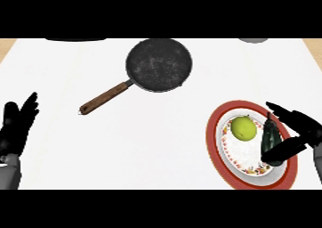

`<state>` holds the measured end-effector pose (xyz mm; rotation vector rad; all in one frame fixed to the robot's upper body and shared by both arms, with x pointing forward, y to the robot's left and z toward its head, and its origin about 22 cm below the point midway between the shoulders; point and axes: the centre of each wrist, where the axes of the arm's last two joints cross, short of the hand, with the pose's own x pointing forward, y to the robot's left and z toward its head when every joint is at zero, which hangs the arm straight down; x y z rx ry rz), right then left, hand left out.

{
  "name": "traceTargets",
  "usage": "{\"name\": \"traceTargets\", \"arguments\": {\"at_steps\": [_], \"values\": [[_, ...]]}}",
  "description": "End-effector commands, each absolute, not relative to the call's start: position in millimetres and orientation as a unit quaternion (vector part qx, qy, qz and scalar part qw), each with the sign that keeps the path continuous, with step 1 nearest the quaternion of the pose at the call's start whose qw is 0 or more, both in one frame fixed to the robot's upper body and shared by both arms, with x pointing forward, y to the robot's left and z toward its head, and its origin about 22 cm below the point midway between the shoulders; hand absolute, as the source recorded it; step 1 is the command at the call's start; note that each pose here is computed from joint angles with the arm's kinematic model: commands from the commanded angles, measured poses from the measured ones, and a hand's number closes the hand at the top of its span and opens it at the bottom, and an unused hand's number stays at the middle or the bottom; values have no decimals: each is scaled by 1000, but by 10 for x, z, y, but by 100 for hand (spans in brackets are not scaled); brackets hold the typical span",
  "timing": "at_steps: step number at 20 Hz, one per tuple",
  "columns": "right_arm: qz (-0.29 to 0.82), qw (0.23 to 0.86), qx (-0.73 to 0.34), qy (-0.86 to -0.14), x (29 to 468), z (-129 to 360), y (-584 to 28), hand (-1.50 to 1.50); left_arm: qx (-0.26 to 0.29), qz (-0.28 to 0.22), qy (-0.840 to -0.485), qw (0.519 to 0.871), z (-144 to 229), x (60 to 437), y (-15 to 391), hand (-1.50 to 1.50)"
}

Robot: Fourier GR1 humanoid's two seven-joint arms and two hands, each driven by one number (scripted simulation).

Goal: Pick the eggplant from the plate and place it in the pan

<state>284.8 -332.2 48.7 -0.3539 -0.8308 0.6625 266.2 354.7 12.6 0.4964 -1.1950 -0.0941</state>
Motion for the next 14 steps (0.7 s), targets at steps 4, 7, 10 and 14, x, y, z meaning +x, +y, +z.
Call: {"name": "traceTargets", "arguments": {"at_steps": [4, 7, 10, 14], "values": [[339, 839, -173, -389, 2916, 155, -3181, 150, 231, -49, -557, 796, 262, 2760, 3543, 0], [373, 805, -228, -401, 2821, 283, -3376, 150, 240, -46, -559, 792, 206, 2822, 3581, 0], [357, 800, -247, -414, 2855, 105, -3466, 150, 228, -43, -560, 796, 128, 2665, 3306, 0], [351, 800, -238, -424, 3049, 173, -3248, 150, 231, -39, -560, 795, 223, 2695, 3586, 0]]}}
